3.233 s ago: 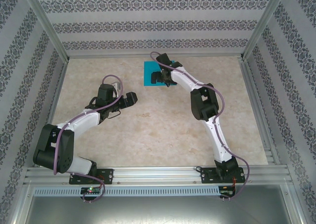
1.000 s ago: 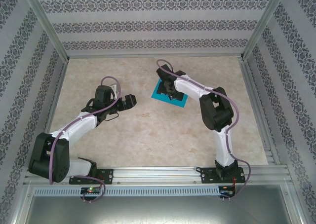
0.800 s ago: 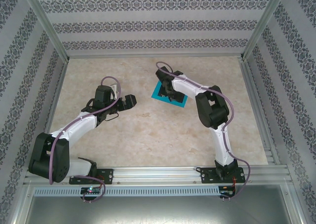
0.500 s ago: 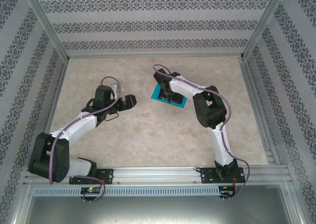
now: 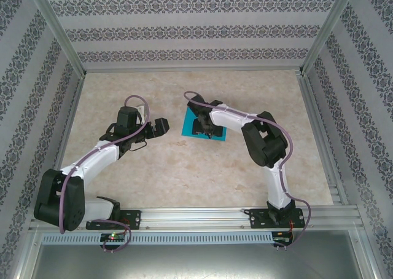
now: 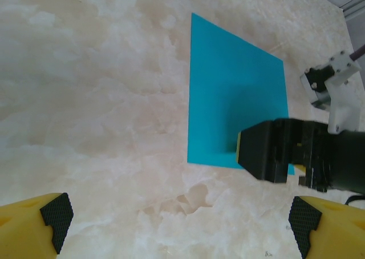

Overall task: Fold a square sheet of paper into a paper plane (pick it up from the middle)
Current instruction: Move the square sheet of paper to the center of the table.

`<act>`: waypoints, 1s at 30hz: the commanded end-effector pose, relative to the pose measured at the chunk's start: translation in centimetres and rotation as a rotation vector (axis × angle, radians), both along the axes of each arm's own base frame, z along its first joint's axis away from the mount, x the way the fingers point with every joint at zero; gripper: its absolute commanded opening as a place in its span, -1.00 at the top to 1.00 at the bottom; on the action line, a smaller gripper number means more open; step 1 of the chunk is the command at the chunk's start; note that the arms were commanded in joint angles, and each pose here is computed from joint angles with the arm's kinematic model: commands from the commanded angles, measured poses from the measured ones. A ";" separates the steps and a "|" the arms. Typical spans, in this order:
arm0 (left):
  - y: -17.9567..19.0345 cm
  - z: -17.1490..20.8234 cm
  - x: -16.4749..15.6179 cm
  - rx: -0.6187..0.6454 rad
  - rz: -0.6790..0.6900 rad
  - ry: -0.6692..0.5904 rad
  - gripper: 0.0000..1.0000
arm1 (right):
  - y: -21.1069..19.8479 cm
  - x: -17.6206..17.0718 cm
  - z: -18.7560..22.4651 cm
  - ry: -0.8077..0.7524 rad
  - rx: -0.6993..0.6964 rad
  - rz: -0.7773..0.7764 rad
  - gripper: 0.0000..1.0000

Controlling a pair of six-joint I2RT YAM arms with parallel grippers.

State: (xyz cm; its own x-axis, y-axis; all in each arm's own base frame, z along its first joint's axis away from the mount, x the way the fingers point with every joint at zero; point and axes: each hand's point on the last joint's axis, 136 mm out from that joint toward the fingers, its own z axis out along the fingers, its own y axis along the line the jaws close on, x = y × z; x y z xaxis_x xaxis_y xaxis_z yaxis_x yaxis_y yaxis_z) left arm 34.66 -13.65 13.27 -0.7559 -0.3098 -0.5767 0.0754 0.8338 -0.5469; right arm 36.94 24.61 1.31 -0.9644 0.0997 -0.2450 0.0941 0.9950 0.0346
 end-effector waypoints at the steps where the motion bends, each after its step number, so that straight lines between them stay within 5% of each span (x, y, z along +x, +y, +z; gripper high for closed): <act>1: 0.3 -0.3 -1.0 0.028 -0.004 0.006 -1.00 | 0.5 -4.7 -2.0 0.119 -0.015 0.127 -0.63; 19: 1.1 -0.8 -4.6 0.045 -0.016 0.054 -1.00 | 1.8 -14.1 -1.1 0.130 0.011 0.262 -0.65; 30: 1.2 -0.1 -6.2 0.024 -0.024 0.057 -1.00 | 2.4 -11.3 4.1 -0.038 0.094 0.117 -0.72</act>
